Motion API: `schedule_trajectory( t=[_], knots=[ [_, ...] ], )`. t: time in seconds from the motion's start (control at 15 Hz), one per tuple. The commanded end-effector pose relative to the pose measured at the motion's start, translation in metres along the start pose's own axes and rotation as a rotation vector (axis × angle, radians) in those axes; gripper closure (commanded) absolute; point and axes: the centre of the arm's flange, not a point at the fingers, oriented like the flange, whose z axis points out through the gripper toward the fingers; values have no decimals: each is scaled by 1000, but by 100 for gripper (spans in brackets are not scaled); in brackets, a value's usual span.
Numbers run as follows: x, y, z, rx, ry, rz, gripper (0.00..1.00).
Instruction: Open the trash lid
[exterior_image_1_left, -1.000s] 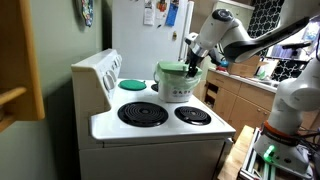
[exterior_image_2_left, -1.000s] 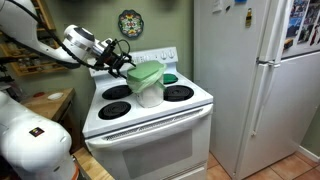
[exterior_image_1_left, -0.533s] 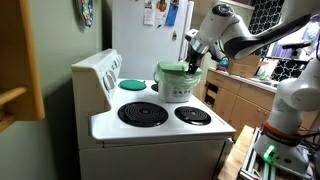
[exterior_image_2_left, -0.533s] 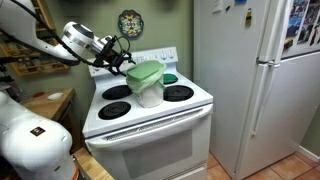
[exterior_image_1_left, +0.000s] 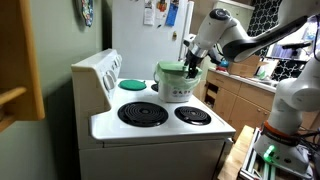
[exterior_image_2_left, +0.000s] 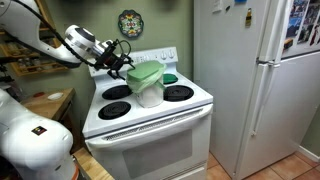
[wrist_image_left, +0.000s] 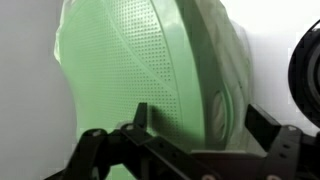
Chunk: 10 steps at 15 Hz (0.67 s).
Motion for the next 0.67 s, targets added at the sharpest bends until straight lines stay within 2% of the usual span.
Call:
schedule_trajectory(
  t=[0.0,0.6],
  knots=[
    [-4,-5,6,-20,13,-22,0],
    [-6,-8,13,-92,19,-18,0]
  ],
)
